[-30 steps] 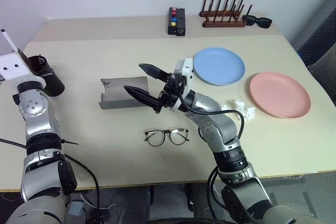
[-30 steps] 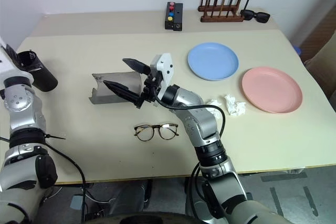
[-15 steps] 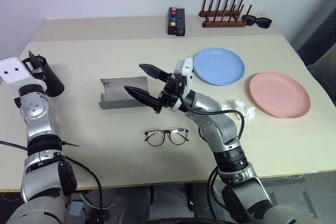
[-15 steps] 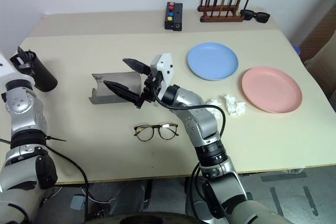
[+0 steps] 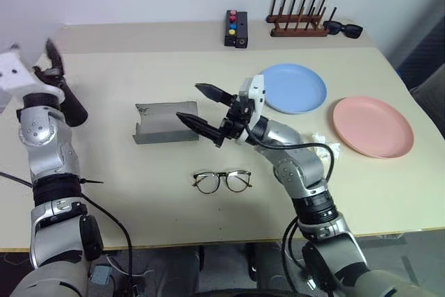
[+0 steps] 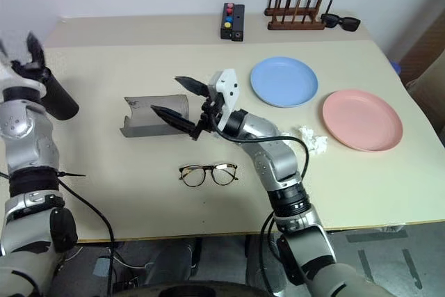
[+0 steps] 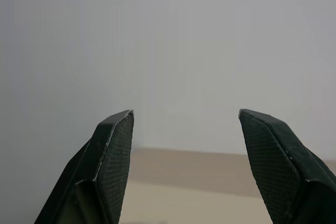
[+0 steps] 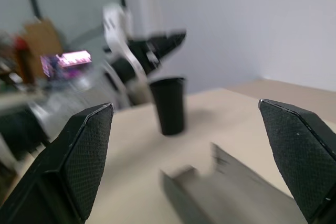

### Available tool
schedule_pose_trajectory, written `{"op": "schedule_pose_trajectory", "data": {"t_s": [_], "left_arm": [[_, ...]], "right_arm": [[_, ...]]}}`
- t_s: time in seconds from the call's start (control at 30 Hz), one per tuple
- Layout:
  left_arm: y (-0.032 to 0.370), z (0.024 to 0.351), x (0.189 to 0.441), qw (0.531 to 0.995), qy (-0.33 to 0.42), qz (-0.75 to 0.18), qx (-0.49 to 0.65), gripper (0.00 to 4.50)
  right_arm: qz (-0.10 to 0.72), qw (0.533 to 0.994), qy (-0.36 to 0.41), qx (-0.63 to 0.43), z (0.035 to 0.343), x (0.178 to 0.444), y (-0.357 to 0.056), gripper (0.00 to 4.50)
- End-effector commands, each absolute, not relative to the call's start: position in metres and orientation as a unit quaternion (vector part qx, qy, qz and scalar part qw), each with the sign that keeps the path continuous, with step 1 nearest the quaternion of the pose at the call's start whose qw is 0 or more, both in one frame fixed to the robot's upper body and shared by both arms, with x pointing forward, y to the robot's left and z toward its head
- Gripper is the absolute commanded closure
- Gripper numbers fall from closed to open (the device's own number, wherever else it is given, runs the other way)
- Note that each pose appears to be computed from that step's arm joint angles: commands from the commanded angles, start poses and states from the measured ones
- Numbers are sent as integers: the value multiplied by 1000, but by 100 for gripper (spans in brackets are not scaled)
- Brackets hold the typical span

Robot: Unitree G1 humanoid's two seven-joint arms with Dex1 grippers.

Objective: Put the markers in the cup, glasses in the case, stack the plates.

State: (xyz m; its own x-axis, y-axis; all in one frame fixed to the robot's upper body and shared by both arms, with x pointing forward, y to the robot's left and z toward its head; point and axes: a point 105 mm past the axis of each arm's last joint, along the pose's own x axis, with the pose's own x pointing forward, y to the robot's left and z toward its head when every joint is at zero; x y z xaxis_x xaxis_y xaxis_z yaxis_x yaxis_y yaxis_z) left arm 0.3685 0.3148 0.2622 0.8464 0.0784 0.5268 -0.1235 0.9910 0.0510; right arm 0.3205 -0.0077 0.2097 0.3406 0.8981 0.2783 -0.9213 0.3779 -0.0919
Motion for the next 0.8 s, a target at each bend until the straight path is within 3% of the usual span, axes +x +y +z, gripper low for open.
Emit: {"op": "schedule_pose_trajectory", "data": {"t_s": [0.03, 0.2, 0.43, 0.67, 0.73, 0.8], "left_arm": [[263, 252, 361, 966, -213, -128, 71, 5], [212, 191, 340, 930, -47, -331, 156, 5], [216, 138, 341, 870, 114, -402, 263, 5], [222, 120, 343, 825, 177, -452, 290, 5], [221, 119, 345, 817, 179, -462, 294, 59], [219, 119, 346, 815, 176, -470, 290, 142]], "right_arm": [[544, 823, -163, 8, 219, 322, -27, 0], [565, 813, -125, -60, 199, 309, -43, 0], [569, 812, -84, -97, 182, 298, -60, 0], [554, 822, -74, -107, 177, 294, -66, 0], [549, 826, -72, -107, 176, 293, -68, 0], [545, 829, -71, -107, 175, 292, -69, 0]]}}
